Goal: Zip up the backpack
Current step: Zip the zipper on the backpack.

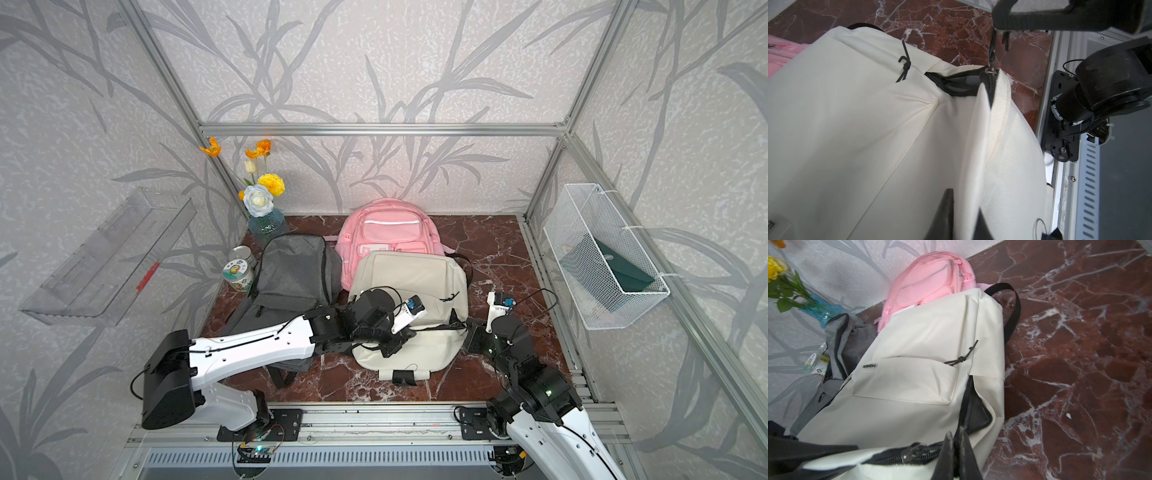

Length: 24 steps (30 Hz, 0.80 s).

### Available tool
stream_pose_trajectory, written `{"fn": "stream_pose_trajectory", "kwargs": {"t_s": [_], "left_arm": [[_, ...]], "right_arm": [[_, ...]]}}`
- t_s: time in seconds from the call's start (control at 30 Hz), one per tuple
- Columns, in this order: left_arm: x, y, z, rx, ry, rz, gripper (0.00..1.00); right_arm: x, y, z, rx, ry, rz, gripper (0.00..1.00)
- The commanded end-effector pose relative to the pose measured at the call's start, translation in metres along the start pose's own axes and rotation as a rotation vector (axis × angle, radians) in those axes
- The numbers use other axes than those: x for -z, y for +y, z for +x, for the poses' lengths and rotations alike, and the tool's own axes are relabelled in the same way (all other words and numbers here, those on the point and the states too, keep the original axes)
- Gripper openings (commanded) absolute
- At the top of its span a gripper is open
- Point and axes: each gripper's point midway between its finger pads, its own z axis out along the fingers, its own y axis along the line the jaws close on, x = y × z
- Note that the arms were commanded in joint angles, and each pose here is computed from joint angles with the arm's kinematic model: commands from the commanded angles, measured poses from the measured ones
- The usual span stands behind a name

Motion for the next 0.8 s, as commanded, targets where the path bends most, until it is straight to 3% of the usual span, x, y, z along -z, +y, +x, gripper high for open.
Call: {"fn": "stream_pose_trajectory", "kwargs": {"t_s": [0.0,0.07,0.13,0.27,0.4,0.47,0.57,0.77], "left_arm": [[0.007,-0.001,0.022,0.018,0.079,0.026,0.39],[0.007,-0.012,0.008,0.017,0.054,0.089,0.55],[0.005,-0.02,-0.012,0.028,0.025,0.135,0.65],[-0.005,-0.03,-0.04,0.047,-0.016,0.195,0.7],[-0.023,-0.036,-0.051,0.044,0.004,0.209,0.7],[-0.032,-0.038,-0.051,0.042,0.018,0.211,0.64],[-0.041,-0.037,-0.039,0.035,0.069,0.208,0.45],[-0.034,-0.031,0.001,0.037,0.154,0.153,0.14]], "right_arm": [[0.0,0.028,-0.016,0.067,-0.053,-0.136,0.0],[0.005,0.048,-0.018,0.081,-0.049,-0.239,0.0],[0.013,0.063,-0.02,0.094,-0.059,-0.319,0.0],[0.026,0.08,-0.021,0.121,-0.065,-0.41,0.0],[0.034,0.088,-0.014,0.137,-0.05,-0.467,0.0],[0.037,0.089,-0.012,0.138,-0.051,-0.476,0.0],[0.039,0.081,-0.015,0.13,-0.075,-0.435,0.0],[0.031,0.037,-0.016,0.077,-0.093,-0.199,0.0]]}}
